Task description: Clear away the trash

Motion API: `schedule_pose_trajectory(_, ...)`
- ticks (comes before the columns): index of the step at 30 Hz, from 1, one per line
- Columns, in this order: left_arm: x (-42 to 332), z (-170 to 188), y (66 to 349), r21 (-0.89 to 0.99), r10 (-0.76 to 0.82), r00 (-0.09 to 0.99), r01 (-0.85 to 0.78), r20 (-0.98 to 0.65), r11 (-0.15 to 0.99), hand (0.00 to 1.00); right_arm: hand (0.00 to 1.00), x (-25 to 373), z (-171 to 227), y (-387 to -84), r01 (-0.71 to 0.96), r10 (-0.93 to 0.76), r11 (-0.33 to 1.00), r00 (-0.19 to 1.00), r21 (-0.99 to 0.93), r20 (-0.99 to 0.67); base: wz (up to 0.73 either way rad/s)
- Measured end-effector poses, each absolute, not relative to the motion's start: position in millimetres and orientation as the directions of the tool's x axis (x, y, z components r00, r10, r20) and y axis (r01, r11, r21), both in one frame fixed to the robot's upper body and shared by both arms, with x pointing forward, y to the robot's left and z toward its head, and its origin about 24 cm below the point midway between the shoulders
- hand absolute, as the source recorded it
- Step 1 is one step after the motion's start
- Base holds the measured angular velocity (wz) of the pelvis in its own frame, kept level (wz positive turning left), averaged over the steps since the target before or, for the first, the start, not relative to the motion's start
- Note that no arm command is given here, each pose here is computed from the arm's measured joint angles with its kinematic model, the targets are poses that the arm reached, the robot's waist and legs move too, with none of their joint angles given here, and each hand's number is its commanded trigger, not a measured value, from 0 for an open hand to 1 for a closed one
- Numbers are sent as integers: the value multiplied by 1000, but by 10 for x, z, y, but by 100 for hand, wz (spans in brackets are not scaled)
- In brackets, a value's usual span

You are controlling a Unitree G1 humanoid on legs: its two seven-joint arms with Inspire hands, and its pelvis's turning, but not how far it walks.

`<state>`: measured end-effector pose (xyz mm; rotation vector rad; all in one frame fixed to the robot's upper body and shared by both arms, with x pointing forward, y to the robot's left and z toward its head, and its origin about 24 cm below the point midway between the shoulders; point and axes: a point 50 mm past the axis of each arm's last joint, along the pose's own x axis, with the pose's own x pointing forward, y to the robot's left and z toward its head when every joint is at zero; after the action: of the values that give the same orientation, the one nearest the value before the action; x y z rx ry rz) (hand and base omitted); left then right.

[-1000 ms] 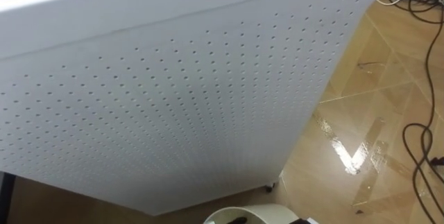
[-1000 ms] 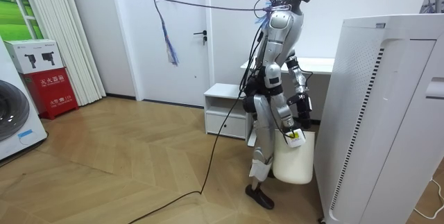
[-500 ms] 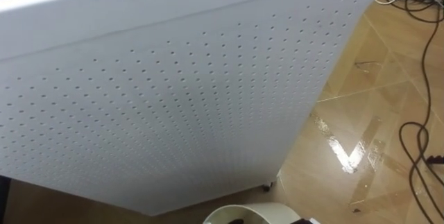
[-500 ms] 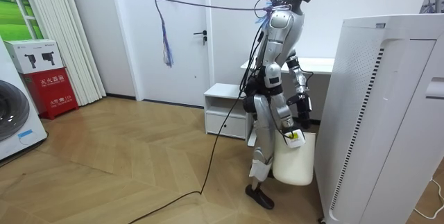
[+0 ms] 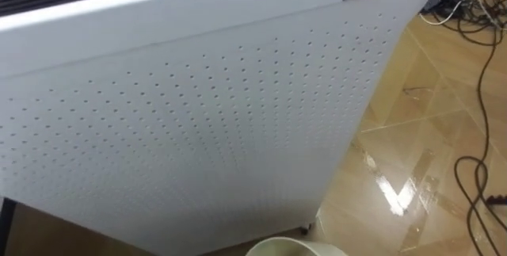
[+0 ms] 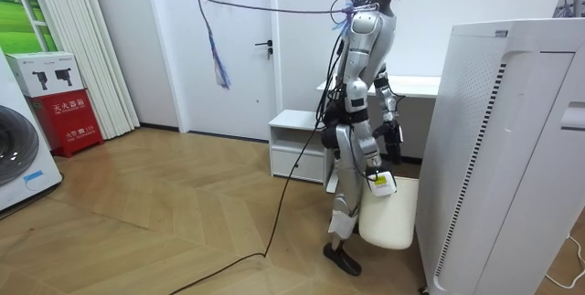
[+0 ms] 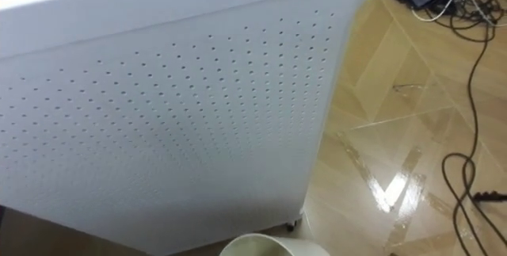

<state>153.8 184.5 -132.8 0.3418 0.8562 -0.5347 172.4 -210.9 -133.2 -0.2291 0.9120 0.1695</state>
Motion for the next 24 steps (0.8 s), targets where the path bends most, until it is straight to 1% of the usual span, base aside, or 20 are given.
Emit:
schedule_pose_trajectory(2, 1403, -1390, 1916, 50, -260, 541, 491, -800, 870, 0, 100, 1605, -1379, -2154, -209, 33, 972, 582, -111, -813, 0)
schedule_pose_trajectory(4, 1249, -1445, 1999, 31, -206, 542, 395, -815, 918, 0, 100, 1460, -1422, -2224, -133, 12, 988, 566, -76, -824, -2)
schedule_pose_trajectory(6, 1050, -1495, 2119, 22, -125, 536, 261, -835, 965, 0, 100, 1236, -1479, -2300, -7, -13, 1000, 538, -20, -843, 2)
schedule_pose_trajectory(7, 1011, -1506, 2139, 20, -107, 533, 227, -840, 974, 0, 100, 1184, -1491, -2320, 25, -22, 1000, 531, -10, -847, 5)
schedule_pose_trajectory(9, 826, -1554, 2209, 15, -38, 506, 101, -862, 995, 0, 100, 981, -1535, -2389, 146, -64, 989, 496, 11, -866, 0)
schedule_pose_trajectory(10, 784, -1564, 2227, 12, -23, 498, 68, -867, 998, 0, 100, 935, -1545, -2401, 169, -73, 985, 486, 12, -871, 0)
schedule_pose_trajectory(12, 644, -1596, 2290, 10, 40, 468, -67, -883, 998, 0, 100, 765, -1585, -2434, 279, -113, 960, 443, 17, -889, 0)
schedule_pose_trajectory(13, 605, -1603, 2305, 12, 55, 458, -98, -887, 995, 0, 100, 721, -1594, -2436, 299, -119, 954, 433, 17, -893, 0)
schedule_pose_trajectory(15, 443, -1623, 2357, 16, 108, 419, -217, -902, 976, 0, 100, 564, -1624, -2428, 375, -145, 927, 397, 16, -906, -3)
schedule_pose_trajectory(20, 208, -1661, 2378, 36, 184, 332, -406, -925, 913, 0, 100, 387, -1667, -2362, 430, -148, 903, 343, 16, -928, -12)
schedule_pose_trajectory(24, 151, -1681, 2345, 47, 206, 286, -478, -936, 877, 0, 100, 389, -1672, -2364, 425, -140, 905, 324, 11, -936, -5)
